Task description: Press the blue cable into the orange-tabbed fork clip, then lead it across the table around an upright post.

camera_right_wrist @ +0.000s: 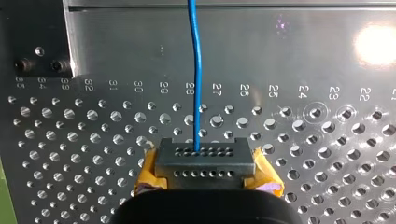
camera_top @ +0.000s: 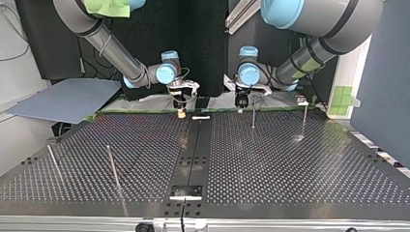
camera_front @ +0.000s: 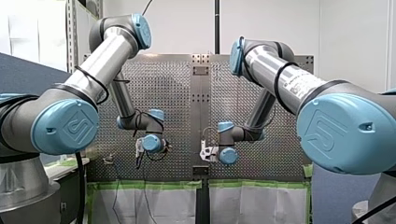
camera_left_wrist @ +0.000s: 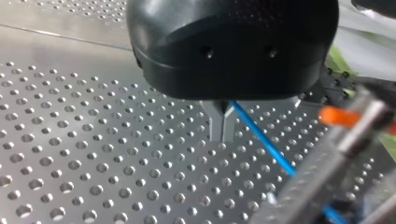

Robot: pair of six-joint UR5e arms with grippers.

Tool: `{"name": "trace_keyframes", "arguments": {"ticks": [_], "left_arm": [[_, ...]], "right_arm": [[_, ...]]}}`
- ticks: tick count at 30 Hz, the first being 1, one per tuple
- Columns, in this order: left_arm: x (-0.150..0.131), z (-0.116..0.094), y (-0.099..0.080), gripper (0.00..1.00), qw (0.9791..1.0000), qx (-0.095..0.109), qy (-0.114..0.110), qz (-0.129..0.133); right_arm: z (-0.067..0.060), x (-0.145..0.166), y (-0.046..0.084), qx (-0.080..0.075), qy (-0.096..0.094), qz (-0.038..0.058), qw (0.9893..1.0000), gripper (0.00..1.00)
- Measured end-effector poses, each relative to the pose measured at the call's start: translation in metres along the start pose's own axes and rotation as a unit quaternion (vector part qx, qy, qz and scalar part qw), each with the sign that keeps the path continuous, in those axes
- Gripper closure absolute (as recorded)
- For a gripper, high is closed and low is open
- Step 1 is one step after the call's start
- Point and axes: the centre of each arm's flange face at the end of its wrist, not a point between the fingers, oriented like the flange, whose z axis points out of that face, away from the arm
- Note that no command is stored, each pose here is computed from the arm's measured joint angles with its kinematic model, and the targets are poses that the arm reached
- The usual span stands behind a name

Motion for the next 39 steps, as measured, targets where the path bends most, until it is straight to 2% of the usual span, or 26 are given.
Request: {"name": "trace_keyframes", "arguments": {"ticks": [4, 9, 22, 27, 33, 39], "left_arm": [[-0.012, 0.005, -0.005, 0.98, 1.0000, 0.005, -0.001, 0.007], [-0.030, 0.001, -0.012, 0.98, 0.9998, 0.011, -0.001, 0.013], [-0.087, -0.031, -0.037, 0.98, 0.9997, 0.020, -0.001, 0.011], [-0.110, -0.042, -0.039, 0.98, 0.9999, 0.016, -0.002, 0.006], [-0.142, -0.056, -0.048, 0.98, 0.9995, 0.017, -0.026, -0.010], [-0.182, -0.067, -0.054, 0.98, 0.9974, 0.023, -0.064, -0.027]], "right_arm": [[0.001, 0.006, 0.001, -0.001, -0.003, -0.0051, 1.0000, 1.00], [0.001, 0.032, 0.001, -0.002, -0.004, -0.0155, 0.9999, 1.00], [-0.011, 0.109, -0.007, 0.002, -0.006, -0.0196, 0.9998, 1.00], [-0.021, 0.134, -0.010, 0.005, -0.010, -0.0219, 0.9997, 1.00], [-0.033, 0.169, -0.012, 0.006, -0.012, -0.0226, 0.9997, 1.00], [-0.040, 0.208, -0.013, 0.007, 0.008, -0.0207, 0.9997, 1.00]]}}
